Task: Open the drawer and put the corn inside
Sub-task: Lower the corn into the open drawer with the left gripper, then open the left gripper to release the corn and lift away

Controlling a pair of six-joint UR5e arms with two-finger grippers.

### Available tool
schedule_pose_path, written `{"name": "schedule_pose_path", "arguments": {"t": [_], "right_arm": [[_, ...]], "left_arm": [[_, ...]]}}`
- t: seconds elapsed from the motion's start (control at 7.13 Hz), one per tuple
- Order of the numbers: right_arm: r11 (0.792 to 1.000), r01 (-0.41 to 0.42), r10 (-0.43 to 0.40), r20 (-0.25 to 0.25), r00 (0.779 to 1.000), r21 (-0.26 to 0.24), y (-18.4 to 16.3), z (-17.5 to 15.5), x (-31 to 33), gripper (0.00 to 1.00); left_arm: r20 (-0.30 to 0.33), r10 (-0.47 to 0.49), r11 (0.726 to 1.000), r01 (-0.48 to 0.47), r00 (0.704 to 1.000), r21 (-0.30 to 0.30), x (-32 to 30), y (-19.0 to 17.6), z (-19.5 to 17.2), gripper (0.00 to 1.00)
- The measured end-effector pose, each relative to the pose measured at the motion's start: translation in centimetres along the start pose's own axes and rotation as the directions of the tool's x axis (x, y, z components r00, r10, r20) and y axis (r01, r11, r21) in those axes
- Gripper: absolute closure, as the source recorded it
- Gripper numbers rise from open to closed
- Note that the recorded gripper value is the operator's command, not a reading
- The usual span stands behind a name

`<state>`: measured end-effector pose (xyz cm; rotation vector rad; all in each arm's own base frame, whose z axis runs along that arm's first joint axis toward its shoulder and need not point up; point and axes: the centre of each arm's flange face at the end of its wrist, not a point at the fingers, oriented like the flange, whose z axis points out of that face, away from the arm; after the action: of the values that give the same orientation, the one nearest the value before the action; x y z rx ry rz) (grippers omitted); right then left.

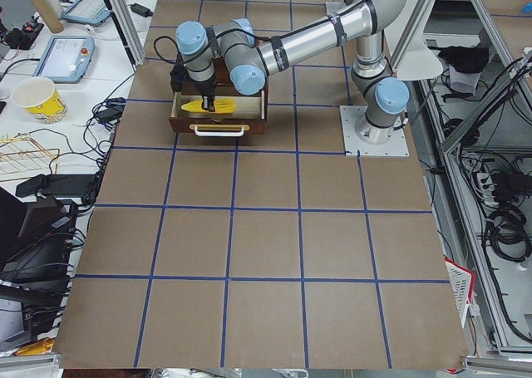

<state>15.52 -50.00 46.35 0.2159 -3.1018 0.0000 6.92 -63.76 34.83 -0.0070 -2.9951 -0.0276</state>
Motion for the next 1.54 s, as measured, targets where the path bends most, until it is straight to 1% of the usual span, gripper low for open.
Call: {"name": "schedule_pose_path", "arguments": {"t": [0.14,0.28,0.42,0.56,0.84,1.12,1.4,1.54], "right_arm": [[1.000,0.000,0.000,0.000,1.000,0.000,0.0,0.0,0.0,0.00],[1.000,0.001,-0.001,0.000,1.000,0.000,0.0,0.0,0.0,0.00],[1.000,0.001,-0.001,0.000,1.000,0.000,0.0,0.0,-0.1,0.00],[1.000,0.001,-0.001,0.000,1.000,0.000,0.0,0.0,-0.1,0.00],[1.000,0.000,0.000,0.000,1.000,0.000,0.0,0.0,0.0,0.00],[1.000,0.000,0.000,0.000,1.000,0.000,0.0,0.0,0.0,0.00],[1.000,-0.001,0.001,0.000,1.000,0.000,0.0,0.0,0.1,0.00],[1.000,-0.002,0.002,0.000,1.000,0.000,0.0,0.0,0.1,0.00]], "left_arm": [[-0.017,0.002,1.000,-0.002,1.000,0.006,-0.1,-0.4,0.8,0.66],[-0.027,0.002,1.000,-0.002,1.000,0.004,-0.2,-0.7,1.5,0.41],[-0.032,0.001,1.000,-0.001,0.999,-0.001,-0.3,-0.8,2.0,0.21],[-0.034,0.002,1.000,-0.002,0.999,-0.003,-0.2,-0.8,2.2,0.11],[-0.035,0.003,1.000,-0.004,0.999,-0.004,-0.1,-0.8,2.2,0.00],[-0.031,0.007,1.000,-0.007,1.000,0.004,0.4,-0.6,1.3,0.00],[-0.021,0.003,1.000,-0.002,1.000,0.015,1.0,-0.1,-0.7,0.00],[-0.019,-0.009,1.000,0.010,1.000,0.012,1.5,0.3,-2.3,0.00]]}}
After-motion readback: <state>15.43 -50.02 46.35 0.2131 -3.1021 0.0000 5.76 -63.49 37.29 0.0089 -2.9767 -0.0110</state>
